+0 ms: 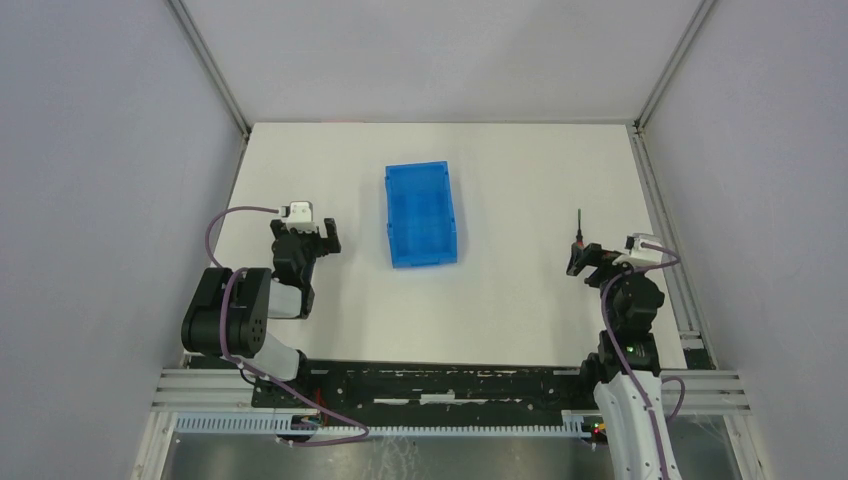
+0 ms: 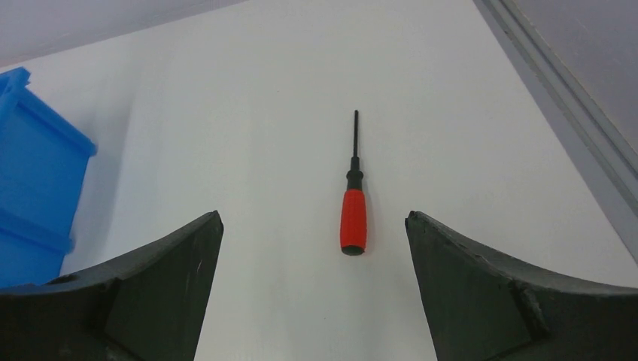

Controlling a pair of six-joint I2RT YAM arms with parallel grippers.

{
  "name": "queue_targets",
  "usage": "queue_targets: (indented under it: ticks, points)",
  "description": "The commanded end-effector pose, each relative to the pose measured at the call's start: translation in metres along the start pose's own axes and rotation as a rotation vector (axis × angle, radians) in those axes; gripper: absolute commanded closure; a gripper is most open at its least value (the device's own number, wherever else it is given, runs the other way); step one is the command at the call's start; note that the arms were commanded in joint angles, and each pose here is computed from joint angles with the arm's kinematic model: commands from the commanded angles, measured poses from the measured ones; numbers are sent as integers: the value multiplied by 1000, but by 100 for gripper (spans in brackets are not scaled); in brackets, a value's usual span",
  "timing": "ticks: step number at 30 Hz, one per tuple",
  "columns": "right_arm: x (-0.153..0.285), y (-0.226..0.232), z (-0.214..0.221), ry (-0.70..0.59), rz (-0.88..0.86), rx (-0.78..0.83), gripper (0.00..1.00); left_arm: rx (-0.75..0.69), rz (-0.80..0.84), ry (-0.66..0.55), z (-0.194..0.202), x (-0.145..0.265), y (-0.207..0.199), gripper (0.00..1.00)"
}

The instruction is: Put the screwdriver in the bin

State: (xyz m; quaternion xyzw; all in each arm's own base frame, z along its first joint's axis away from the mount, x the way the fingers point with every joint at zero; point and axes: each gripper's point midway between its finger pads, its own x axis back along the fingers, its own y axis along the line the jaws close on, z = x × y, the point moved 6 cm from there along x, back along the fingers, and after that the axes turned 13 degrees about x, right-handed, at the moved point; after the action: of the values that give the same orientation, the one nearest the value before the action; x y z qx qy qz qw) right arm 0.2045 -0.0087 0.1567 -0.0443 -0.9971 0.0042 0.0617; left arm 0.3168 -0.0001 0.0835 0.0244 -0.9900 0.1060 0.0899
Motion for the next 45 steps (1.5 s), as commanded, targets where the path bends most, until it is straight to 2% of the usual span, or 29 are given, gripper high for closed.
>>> queue_targets:
  ticks: [1, 3, 5, 8, 9, 12, 15, 19, 22, 26, 28, 31, 34, 37, 42, 45]
  points:
    - [-1, -12, -76, -193, 105, -43, 2, 35, 10, -53, -12, -2, -4, 0]
    - [-2, -5, -112, -261, 25, 28, 2, 34, 11, -53, -12, -2, -4, 0]
    - [-8, -4, -146, -255, 7, 46, 2, 35, 10, -53, -12, -2, -4, 0]
    - [-33, -11, -180, -50, 48, 87, 2, 35, 9, -54, -12, -2, -4, 0]
    - [-47, -14, -175, 83, 54, 120, 2, 34, 11, -53, -12, -2, -4, 0]
    - [-83, -17, -184, 338, 29, 194, 2, 34, 9, -54, -12, -2, -4, 0]
    - [-117, -18, -154, 558, -10, 245, 2, 34, 9, -53, -12, -2, -4, 0]
    - [-147, -22, -83, 784, -13, 279, 2, 35, 11, -54, -12, -2, -4, 0]
    - [-156, -23, -28, 908, -17, 283, 6, 34, 10, -53, -12, -2, -4, 0]
    - [-156, -24, 27, 1003, -8, 284, 12, 35, 8, -54, -12, -2, -4, 0]
    - [-157, -21, 47, 1030, -34, 274, 19, 34, 10, -53, -11, -2, -4, 0]
    - [-153, -20, 70, 1089, -52, 271, 40, 35, 10, -53, -12, -2, -4, 0]
    - [-147, -20, 77, 1120, -58, 273, 68, 35, 10, -53, -12, -2, -4, 0]
    - [-147, -19, 57, 1125, -76, 277, 98, 35, 11, -53, -12, -2, -4, 0]
    - [-156, -17, -26, 1110, -138, 291, 100, 34, 10, -53, -12, -2, -4, 0]
    - [-152, -20, -73, 1077, -103, 311, 100, 34, 9, -53, -11, -2, -4, 0]
